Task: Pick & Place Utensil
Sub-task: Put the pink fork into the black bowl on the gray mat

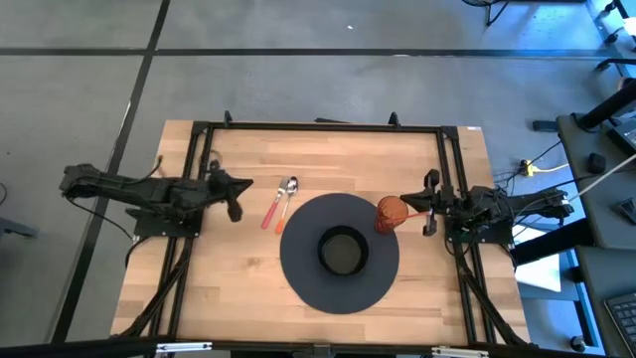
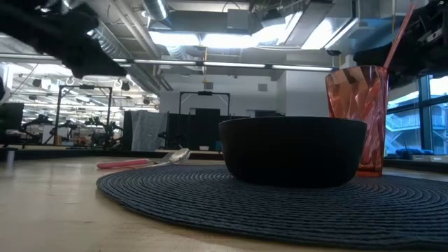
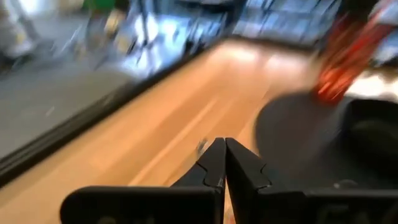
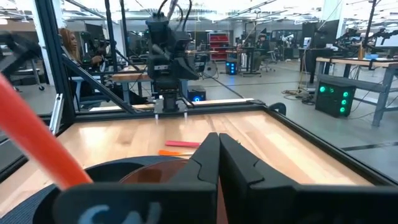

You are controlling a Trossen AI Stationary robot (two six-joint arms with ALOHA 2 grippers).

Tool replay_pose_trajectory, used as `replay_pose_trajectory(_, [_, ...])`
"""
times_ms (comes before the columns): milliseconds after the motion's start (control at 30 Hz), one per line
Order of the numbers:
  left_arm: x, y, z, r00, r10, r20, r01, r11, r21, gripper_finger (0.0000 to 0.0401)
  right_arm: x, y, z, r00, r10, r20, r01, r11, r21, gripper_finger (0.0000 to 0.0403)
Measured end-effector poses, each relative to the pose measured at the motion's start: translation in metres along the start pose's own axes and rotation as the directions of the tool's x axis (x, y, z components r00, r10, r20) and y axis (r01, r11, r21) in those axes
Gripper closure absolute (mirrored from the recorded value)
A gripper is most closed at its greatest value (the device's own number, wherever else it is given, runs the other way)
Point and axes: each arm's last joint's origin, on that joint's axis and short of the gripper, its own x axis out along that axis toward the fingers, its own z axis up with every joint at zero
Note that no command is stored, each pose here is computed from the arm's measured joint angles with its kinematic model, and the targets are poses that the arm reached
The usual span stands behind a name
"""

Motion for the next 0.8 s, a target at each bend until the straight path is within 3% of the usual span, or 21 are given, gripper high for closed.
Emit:
replay_pose_trajectory(100, [0.013, -0.008, 0.015, 0.983, 0.089, -0.16, -0.085, 0.996, 0.032, 0.0398, 0.0, 0.0, 0.0, 1.0, 0.0, 0.0, 0.0, 1.0, 0.007, 0.0397])
replay_pose_trajectory(233, [0.041, -0.019, 0.028, 0.922, 0.198, -0.333, -0.169, 0.979, 0.113, 0.0398, 0.0, 0.0, 0.0, 1.0, 0.001, 0.0, -0.001, 1.0, 0.022, 0.0396])
replay_pose_trajectory(367, [0.072, -0.031, 0.025, 0.842, 0.163, -0.514, -0.087, 0.982, 0.169, 0.0398, 0.0, 0.0, -0.001, 1.0, 0.0, -0.008, 0.0, 1.0, 0.022, 0.0396])
replay_pose_trajectory(567, [0.107, -0.041, 0.018, 0.773, 0.212, -0.598, -0.114, 0.974, 0.198, 0.0389, 0.0, 0.0, -0.001, 1.0, 0.001, -0.015, 0.0, 0.999, 0.045, 0.0396])
replay_pose_trajectory(700, [0.121, -0.047, 0.012, 0.711, 0.096, -0.697, -0.012, 0.992, 0.125, 0.0358, 0.0, 0.0, -0.001, 1.0, 0.001, -0.016, 0.0, 0.999, 0.046, 0.0396])
replay_pose_trajectory(800, [0.129, -0.047, 0.012, 0.698, 0.103, -0.709, -0.02, 0.992, 0.124, 0.0324, 0.0, 0.0, -0.001, 1.0, 0.001, -0.015, 0.0, 0.999, 0.045, 0.0396])
